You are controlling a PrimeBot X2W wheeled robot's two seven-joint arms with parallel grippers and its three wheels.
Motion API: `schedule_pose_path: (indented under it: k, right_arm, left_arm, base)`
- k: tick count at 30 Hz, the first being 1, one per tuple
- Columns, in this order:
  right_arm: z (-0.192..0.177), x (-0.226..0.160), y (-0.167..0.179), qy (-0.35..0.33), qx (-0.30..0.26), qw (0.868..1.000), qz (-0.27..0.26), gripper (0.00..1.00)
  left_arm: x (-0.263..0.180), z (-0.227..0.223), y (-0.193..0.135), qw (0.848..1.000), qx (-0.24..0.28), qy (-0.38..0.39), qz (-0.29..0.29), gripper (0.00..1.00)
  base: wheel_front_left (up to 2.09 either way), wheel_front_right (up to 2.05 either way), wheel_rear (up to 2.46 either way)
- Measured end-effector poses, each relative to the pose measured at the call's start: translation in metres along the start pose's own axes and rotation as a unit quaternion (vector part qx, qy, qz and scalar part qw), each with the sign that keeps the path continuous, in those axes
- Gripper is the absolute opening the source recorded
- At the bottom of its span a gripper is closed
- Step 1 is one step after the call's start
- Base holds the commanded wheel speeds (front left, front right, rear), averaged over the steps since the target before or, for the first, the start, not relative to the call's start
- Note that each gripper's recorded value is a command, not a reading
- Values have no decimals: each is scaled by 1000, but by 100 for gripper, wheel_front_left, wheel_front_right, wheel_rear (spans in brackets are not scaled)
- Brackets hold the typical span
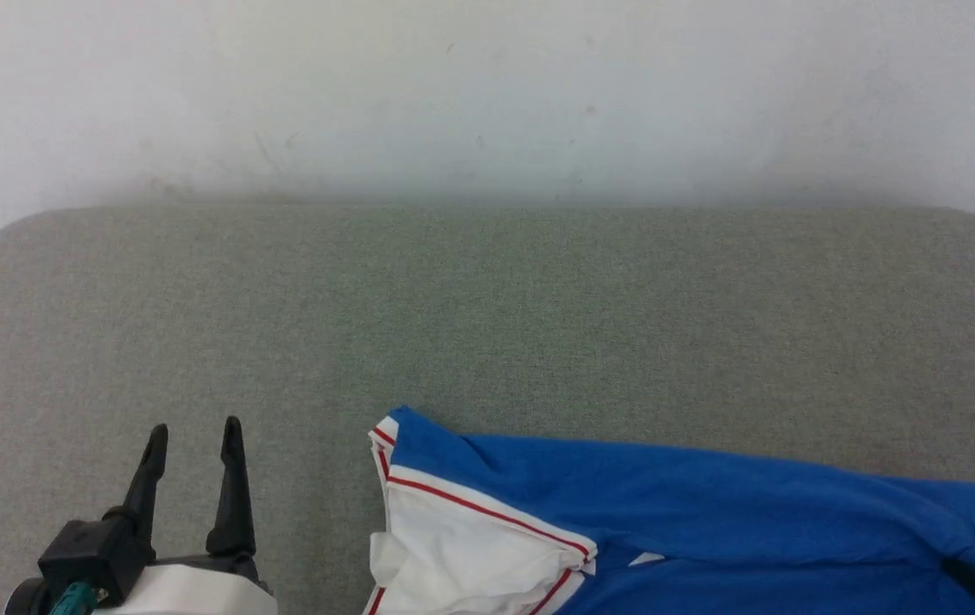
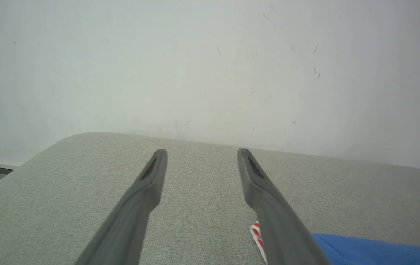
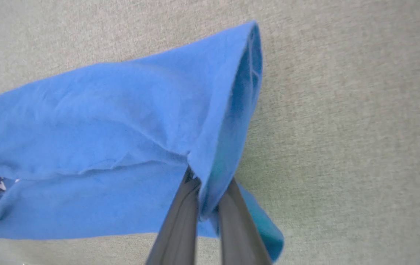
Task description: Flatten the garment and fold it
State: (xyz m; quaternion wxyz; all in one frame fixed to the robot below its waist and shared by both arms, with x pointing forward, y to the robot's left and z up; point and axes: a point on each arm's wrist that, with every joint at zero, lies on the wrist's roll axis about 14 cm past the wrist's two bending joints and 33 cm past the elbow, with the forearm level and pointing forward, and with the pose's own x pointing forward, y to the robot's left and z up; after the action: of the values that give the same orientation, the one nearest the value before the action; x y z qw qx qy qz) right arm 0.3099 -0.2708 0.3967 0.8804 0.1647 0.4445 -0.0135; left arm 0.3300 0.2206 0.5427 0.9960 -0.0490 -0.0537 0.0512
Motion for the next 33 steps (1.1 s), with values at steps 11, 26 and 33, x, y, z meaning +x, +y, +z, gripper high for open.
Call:
schedule_pose_path:
  k: [11,26,33]
  right_arm:
    - [-22,-11,133,78,129,955,256,0]
    - [-61,-10,309,169,73,872,454,0]
    - [-86,20,325,171,13,894,414,100]
  left_arm:
    - [-4,0,1,1000,1,6,2,100]
    - [-4,-6,-2,1000,2,18,1,100]
    - [0,-11,0,1000,-1,25,7,100]
  base:
    - [0,0,0]
    - [0,0,0]
    - [0,0,0]
